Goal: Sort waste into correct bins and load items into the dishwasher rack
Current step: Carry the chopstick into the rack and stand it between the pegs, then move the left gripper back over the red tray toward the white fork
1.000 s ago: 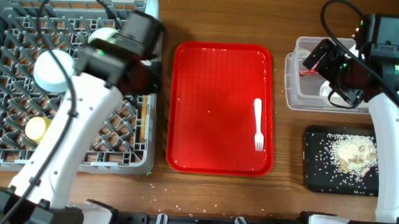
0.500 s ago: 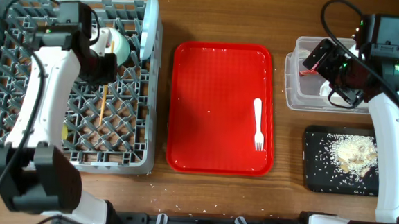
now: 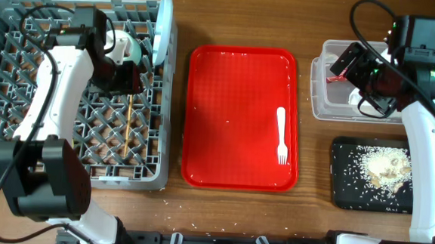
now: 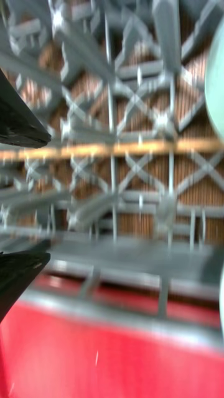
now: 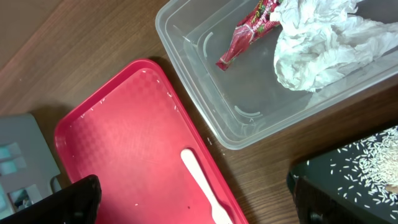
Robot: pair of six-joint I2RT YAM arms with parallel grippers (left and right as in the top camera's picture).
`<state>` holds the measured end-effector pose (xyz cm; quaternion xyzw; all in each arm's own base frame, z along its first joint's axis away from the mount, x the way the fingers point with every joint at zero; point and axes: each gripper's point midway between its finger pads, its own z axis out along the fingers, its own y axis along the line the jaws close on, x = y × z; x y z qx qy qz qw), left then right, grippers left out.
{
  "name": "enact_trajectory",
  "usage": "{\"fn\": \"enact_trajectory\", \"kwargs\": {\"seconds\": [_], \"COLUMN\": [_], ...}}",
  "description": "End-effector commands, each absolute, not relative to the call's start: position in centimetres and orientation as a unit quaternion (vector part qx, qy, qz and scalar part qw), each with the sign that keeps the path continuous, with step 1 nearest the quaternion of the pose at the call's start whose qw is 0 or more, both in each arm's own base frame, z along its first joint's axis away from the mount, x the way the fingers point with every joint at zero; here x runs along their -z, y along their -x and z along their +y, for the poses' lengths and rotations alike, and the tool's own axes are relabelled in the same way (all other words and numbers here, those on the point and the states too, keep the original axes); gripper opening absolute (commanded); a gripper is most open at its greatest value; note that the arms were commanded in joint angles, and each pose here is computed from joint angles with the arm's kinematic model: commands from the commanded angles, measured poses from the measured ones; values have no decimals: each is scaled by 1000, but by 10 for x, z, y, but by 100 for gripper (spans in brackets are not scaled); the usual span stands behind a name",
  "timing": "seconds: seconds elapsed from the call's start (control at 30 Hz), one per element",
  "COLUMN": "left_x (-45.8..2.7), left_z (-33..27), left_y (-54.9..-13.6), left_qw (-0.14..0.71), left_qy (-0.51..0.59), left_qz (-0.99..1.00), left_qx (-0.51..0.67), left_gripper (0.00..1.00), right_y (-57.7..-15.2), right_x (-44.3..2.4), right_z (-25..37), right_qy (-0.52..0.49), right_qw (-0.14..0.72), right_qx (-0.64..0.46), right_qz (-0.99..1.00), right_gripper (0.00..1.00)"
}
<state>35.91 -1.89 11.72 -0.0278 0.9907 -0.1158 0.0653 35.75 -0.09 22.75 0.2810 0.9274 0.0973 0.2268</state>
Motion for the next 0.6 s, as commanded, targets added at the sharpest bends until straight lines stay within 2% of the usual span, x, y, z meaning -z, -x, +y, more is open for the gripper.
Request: {"fn": "enact_trajectory", "kwargs": {"seconds": [0.0,0.03,0.07,0.1,0.2,0.23,0.27,0.33,0.4,0.47,0.57], "left_x": [-207,-227,-247,-261,-266,-264,-261,-240,-213,-195,-177], "left_z": [-89,-103,-115,-125,-146,-157,-171,-202,-213,-223,-258], "left_y": [-364,-359,-353,-348,-338,-333,-329,-326,-327,-326,-321], "left_qw": [134,142,146,148,115,99,84,59,69,109,178], "left_qy": [18,4,-10,-23,-20,-20,-20,15,99,170,174], "left_qz": [929,908,884,867,858,861,866,905,942,955,958], "left_qx": [344,395,443,476,500,499,492,422,314,218,147], "left_gripper": [59,60,73,82,78,87,90,89,91,91,92], "right_y": [-360,-360,-360,-360,-360,-360,-360,-360,-360,-360,-360], "right_x": [-234,-234,-234,-234,-234,-234,-234,-234,-234,-234,-234], "right_z": [0,0,0,0,0,0,0,0,0,0,0], "right_qy": [-272,-272,-272,-272,-272,-272,-272,-272,-272,-272,-272], "right_qw": [236,236,236,236,236,236,236,236,236,236,236], "right_qx": [-100,-100,-100,-100,-100,-100,-100,-100,-100,-100,-100], "right_qz": [928,928,928,928,928,928,928,927,928,928,928], "right_gripper": [100,100,100,100,100,100,100,100,100,100,99]}}
